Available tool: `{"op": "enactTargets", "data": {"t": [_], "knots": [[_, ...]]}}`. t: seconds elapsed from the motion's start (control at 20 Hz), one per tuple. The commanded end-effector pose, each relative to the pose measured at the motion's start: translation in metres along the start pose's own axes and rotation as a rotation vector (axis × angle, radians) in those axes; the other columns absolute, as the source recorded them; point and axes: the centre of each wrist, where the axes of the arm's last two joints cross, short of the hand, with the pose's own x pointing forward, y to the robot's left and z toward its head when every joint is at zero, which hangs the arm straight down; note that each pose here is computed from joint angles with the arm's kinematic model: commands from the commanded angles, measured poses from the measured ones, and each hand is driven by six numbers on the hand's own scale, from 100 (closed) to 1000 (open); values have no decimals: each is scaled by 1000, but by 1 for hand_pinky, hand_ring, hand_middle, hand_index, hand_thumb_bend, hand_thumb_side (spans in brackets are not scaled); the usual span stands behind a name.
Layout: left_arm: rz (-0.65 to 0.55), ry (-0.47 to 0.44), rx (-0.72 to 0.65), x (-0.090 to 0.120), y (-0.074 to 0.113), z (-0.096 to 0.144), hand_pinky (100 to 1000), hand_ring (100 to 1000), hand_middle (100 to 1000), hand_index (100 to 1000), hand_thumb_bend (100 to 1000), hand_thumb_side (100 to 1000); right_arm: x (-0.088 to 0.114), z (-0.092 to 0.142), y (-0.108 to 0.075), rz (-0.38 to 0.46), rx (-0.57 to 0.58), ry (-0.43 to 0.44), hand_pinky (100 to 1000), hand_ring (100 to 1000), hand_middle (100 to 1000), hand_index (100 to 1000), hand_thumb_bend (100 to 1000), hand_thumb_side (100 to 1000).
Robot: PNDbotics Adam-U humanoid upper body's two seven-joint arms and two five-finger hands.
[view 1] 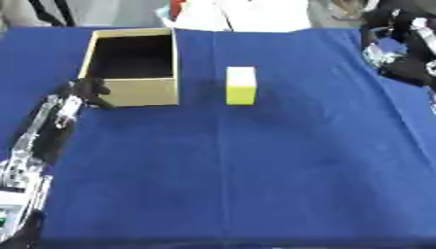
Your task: Pick up objects on the table and place them in the box.
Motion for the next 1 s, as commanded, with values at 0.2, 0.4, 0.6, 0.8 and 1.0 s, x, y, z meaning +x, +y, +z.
{"op": "enactTargets", "data": {"t": [0.2, 0.4, 0.6, 0.8, 1.0], "knots": [[-17, -20, 5, 7, 5, -2, 1000, 598, 647, 767, 232, 747, 7, -6, -11, 32, -2, -25, 720, 782, 618, 798, 100, 391], [-17, -18, 6, 6, 5, -1, 1000, 599, 648, 771, 233, 747, 7, -6, -11, 34, 1, -26, 720, 783, 619, 799, 100, 392], [-17, -18, 5, 6, 5, -1, 1000, 599, 648, 772, 232, 747, 7, -9, -11, 44, 20, -29, 723, 785, 626, 803, 100, 386], [-16, -15, 2, 6, 5, -1, 1000, 600, 648, 772, 232, 748, 11, -22, -13, 86, 101, -65, 736, 803, 677, 831, 100, 378], [-15, -13, -2, 5, 4, -1, 1000, 600, 648, 773, 232, 748, 14, -39, -12, 138, 264, -125, 769, 865, 765, 870, 139, 426]]}}
